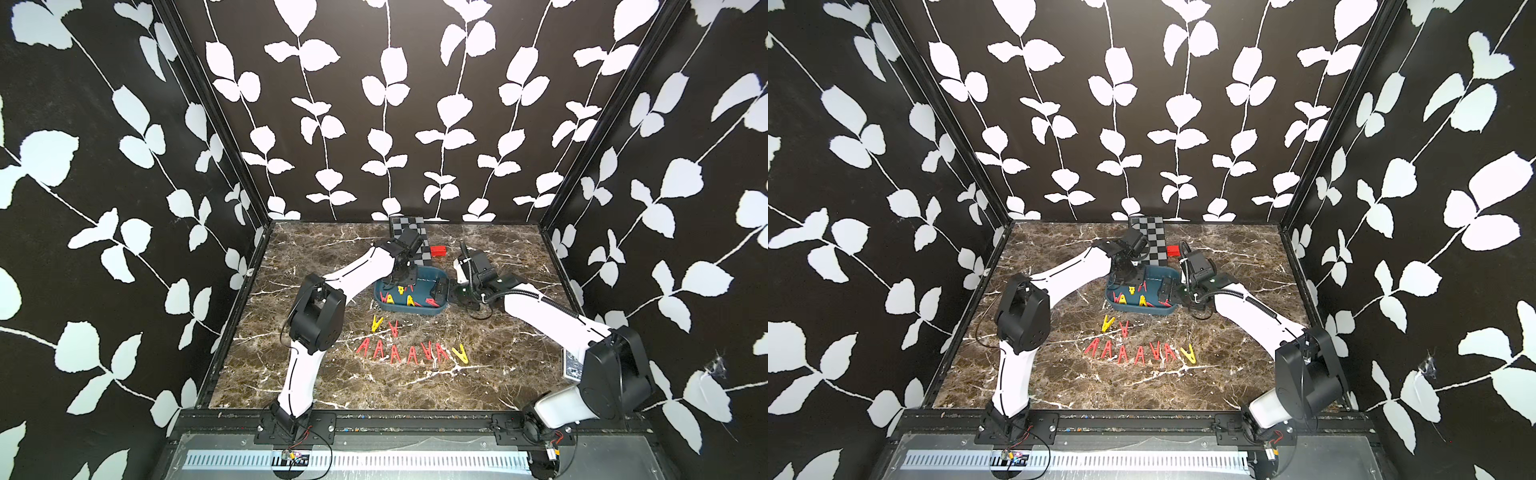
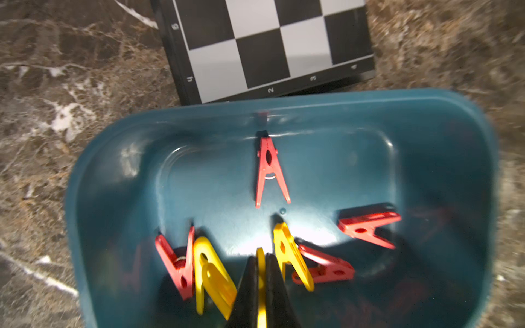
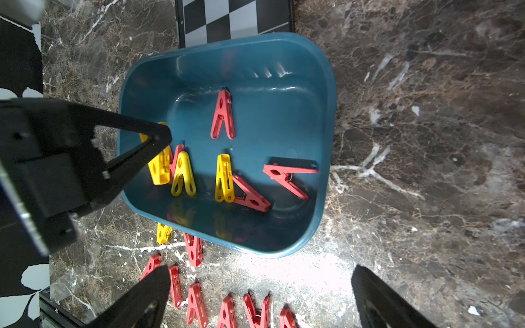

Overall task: Take the clothespins out of the storage box
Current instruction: Pick up the clothespin from the storage box, then place the clothespin at the center of the board, then pick up the clothespin from the storage box, then place the clothespin at the center of the board, then adjust the storage box at the center of the board.

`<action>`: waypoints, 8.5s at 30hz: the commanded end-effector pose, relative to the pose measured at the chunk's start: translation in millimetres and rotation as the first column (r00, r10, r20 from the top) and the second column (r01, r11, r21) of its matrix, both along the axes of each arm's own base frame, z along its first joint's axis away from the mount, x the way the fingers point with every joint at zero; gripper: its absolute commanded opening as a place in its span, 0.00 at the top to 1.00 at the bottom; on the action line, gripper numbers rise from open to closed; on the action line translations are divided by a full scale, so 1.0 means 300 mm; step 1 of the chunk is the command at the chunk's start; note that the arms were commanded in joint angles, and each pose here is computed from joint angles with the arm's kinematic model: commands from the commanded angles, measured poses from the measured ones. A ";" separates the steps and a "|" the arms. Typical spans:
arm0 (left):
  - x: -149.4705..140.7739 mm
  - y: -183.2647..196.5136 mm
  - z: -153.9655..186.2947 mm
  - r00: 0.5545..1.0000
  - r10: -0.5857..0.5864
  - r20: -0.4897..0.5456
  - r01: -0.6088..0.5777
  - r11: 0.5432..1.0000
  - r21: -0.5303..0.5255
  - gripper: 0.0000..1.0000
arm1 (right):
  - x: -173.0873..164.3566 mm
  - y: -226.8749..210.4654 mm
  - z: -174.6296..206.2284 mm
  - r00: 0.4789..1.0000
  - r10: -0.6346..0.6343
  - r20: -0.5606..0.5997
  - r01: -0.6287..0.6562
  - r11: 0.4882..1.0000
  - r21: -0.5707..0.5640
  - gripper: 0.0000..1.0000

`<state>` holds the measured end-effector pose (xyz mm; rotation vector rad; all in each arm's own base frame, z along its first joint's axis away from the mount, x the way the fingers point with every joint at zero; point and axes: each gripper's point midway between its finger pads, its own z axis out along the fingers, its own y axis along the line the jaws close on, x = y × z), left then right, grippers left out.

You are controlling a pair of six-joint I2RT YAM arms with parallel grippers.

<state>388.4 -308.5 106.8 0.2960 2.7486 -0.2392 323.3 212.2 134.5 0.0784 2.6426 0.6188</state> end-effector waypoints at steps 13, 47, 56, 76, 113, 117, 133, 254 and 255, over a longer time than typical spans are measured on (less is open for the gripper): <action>-0.263 -0.009 0.056 1.000 0.014 -0.022 -0.015 0.998 -0.066 0.99 | -0.071 -0.004 0.082 0.997 0.039 0.071 -0.045 0.996 0.081 0.01; -0.393 -0.077 -0.270 0.988 -0.070 -0.140 0.076 0.996 0.038 0.87 | -0.189 -0.083 0.070 0.998 -0.004 0.066 0.000 0.997 0.071 0.01; -0.387 -0.062 -0.181 0.993 -0.069 -0.100 0.072 0.997 0.032 0.75 | -0.145 -0.057 0.079 0.997 0.015 0.072 -0.019 0.998 0.058 0.01; -0.282 0.153 0.129 0.994 0.089 0.057 -0.084 0.993 -0.085 0.32 | 0.089 0.112 0.074 0.986 0.165 0.038 -0.161 0.982 -0.093 0.01; -0.276 0.440 0.274 0.963 0.220 0.154 -0.222 0.975 -0.002 0.01 | 0.331 0.308 -0.367 0.965 0.214 -0.155 -0.249 0.930 -0.271 0.70; -0.276 0.446 0.274 0.962 0.223 0.156 -0.226 0.974 0.001 0.01 | 0.328 0.309 -0.369 0.965 0.208 -0.158 -0.245 0.930 -0.274 0.85; -0.271 0.395 0.268 0.968 0.195 0.158 -0.183 0.979 -0.085 0.01 | 0.302 0.287 -0.176 0.984 0.164 -0.071 -0.176 0.959 -0.221 1.00; 0.035 0.289 -0.152 1.000 -0.013 -0.007 0.013 1.000 0.027 0.62 | 0.002 0.053 0.049 0.983 0.096 0.156 -0.067 0.981 -0.183 0.01; 0.030 0.287 -0.152 1.000 -0.014 -0.012 0.014 1.000 0.022 0.67 | 0.003 0.053 0.047 0.984 0.094 0.154 -0.066 0.981 -0.181 0.01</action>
